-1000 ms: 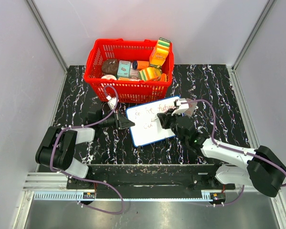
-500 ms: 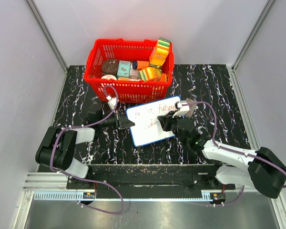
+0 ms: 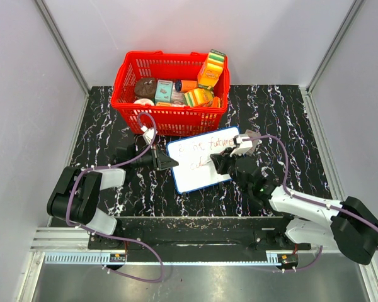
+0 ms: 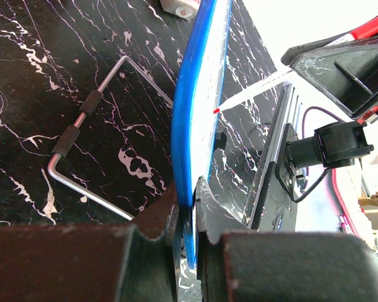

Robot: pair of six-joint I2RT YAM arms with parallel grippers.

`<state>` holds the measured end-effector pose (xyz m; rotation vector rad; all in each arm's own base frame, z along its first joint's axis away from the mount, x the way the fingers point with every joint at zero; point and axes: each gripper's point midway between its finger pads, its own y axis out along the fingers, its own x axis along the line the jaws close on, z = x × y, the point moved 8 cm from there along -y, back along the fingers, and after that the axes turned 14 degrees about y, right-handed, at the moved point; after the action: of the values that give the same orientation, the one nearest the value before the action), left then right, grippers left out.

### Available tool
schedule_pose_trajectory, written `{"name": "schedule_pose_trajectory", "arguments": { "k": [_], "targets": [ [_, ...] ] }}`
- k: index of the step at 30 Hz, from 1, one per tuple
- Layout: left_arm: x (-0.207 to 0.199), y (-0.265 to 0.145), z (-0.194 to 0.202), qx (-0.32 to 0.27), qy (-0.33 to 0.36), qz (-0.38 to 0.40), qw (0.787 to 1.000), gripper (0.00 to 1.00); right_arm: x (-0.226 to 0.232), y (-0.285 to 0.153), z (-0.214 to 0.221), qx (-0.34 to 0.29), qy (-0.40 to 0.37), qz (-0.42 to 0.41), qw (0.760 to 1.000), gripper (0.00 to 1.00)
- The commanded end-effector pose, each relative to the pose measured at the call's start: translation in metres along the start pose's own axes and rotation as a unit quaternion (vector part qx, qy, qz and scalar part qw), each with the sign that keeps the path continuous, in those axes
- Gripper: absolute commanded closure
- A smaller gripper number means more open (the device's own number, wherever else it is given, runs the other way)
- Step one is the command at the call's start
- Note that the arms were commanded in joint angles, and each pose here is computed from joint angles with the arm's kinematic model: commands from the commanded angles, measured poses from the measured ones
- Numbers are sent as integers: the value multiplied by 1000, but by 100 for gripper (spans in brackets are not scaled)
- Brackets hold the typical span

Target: Write a sentence on the whiteboard

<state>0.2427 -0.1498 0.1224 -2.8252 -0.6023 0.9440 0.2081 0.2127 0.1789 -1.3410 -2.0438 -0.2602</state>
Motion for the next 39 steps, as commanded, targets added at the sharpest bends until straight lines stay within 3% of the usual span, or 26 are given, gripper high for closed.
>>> {"name": "schedule_pose_trajectory", "arguments": {
  "k": [1,25,39],
  "targets": [
    [10,4,2,1,45,-47,998,100,-2,-2,-13,-33,-5,18,999,100],
    [10,4,1,1,46,-46,998,100,21,9,-50,-100,-3,8,995,100],
    [10,4,1,2,46,-45,998,100,14,16,-40,-82,-2,11,997,100]
  ]
}}
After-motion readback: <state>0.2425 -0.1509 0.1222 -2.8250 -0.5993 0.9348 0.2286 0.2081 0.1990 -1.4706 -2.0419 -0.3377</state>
